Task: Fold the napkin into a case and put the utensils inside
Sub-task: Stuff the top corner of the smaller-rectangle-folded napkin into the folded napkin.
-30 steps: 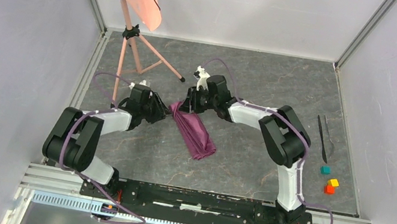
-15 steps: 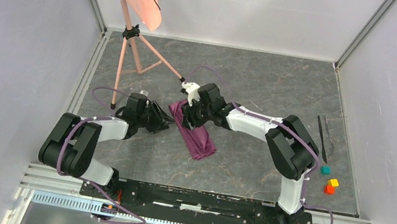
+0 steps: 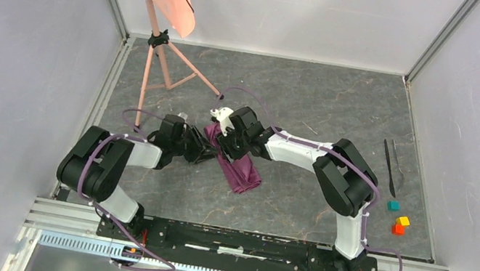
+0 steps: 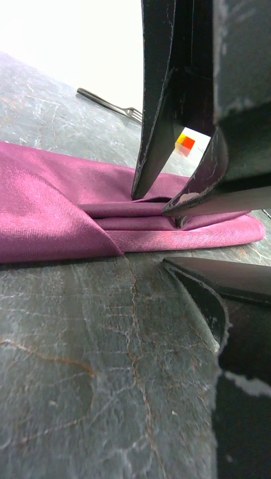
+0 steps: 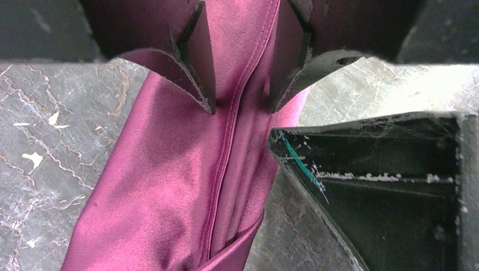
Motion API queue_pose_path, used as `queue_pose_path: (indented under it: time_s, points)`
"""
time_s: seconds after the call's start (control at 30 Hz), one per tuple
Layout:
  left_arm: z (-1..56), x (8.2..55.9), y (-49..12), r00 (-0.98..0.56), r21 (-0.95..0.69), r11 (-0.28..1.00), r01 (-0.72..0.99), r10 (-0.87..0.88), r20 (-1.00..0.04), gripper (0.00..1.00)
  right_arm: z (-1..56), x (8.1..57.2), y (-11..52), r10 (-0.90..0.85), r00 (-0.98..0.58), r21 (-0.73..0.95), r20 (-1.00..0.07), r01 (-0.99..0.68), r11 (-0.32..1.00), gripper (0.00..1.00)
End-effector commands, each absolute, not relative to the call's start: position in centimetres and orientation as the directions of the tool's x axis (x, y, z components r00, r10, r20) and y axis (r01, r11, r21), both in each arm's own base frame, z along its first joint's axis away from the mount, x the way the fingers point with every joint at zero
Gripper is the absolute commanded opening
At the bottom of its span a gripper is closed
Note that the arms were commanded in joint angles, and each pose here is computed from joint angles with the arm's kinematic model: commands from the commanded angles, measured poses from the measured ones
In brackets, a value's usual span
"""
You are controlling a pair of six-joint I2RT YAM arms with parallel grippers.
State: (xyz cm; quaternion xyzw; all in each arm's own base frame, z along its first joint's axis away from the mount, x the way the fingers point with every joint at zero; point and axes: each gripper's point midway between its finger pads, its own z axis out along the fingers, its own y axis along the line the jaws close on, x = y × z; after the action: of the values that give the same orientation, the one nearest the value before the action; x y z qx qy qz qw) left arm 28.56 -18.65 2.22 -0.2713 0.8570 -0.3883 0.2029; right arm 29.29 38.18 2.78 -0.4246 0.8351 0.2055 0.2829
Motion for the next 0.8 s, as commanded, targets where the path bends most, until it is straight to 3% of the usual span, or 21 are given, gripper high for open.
queue_pose_path:
  time_s: [0.0, 0.17, 0.4, 0.5, 0.77]
  points:
    - [-0.1, 27.2, -18.5, -0.759, -0.728, 0.558, -0.398, -0.646, -0.081, 0.38, 3.1, 30.1, 39.2, -0.603, -0.444, 0.059, -0.663, -0.834, 0.549, 0.44]
    - [-0.6, 26.8, -18.1, -0.753, -0.712, 0.567, -0.414, -0.653, -0.082, 0.35, 3.3, 29.6, 40.0, -0.607, -0.436, 0.065, -0.665, -0.843, 0.534, 0.46]
    - [-1.3, 26.5, -17.7, -0.746, -0.692, 0.578, -0.432, -0.661, -0.086, 0.20, 3.1, 29.4, 40.3, -0.613, -0.428, 0.039, -0.664, -0.839, 0.543, 0.47]
    - [-1.4, 26.5, -17.7, -0.746, -0.691, 0.580, -0.432, -0.660, -0.088, 0.17, 2.8, 29.6, 40.1, -0.614, -0.438, 0.025, -0.657, -0.827, 0.562, 0.40]
    - [-1.7, 26.4, -17.6, -0.737, -0.690, 0.574, -0.441, -0.670, -0.086, 0.07, 6.3, 29.8, 41.2, -0.553, -0.450, 0.067, -0.701, -0.814, 0.577, 0.07]
